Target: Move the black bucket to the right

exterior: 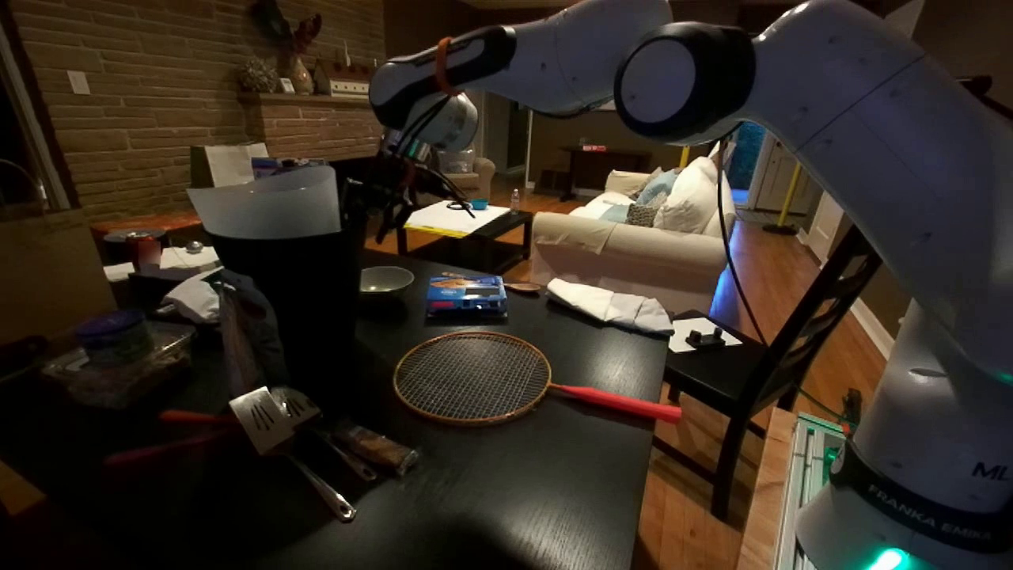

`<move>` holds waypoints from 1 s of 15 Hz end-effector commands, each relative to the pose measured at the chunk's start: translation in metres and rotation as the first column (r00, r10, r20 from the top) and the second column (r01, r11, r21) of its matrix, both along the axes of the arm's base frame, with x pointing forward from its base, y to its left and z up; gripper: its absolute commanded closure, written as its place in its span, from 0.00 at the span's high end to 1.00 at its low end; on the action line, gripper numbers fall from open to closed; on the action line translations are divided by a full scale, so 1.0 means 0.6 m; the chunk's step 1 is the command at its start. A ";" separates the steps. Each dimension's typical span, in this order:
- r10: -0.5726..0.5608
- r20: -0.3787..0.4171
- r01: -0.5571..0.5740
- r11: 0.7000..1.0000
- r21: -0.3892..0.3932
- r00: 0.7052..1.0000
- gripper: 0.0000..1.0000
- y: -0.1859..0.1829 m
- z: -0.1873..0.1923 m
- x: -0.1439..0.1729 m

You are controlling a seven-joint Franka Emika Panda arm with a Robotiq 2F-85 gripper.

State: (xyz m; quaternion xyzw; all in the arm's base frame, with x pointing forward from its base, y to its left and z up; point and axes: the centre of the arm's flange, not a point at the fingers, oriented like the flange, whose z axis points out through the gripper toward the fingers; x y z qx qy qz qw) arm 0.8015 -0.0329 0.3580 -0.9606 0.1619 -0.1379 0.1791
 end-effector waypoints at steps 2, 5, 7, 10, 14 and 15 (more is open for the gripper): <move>0.046 -0.081 -0.047 0.999 -0.017 0.996 0.30 0.002 0.002 0.048; 0.073 -0.090 -0.076 0.997 -0.034 0.993 0.10 0.006 0.015 0.046; 0.090 -0.094 -0.095 0.994 -0.050 0.991 0.01 0.005 0.026 0.044; 0.126 -0.055 -0.129 0.991 -0.038 0.990 0.01 0.007 0.062 0.034; 0.186 0.009 -0.185 0.980 -0.069 0.982 0.02 -0.003 0.119 0.007; 0.189 0.020 -0.187 0.980 -0.075 0.982 0.02 -0.008 0.128 0.007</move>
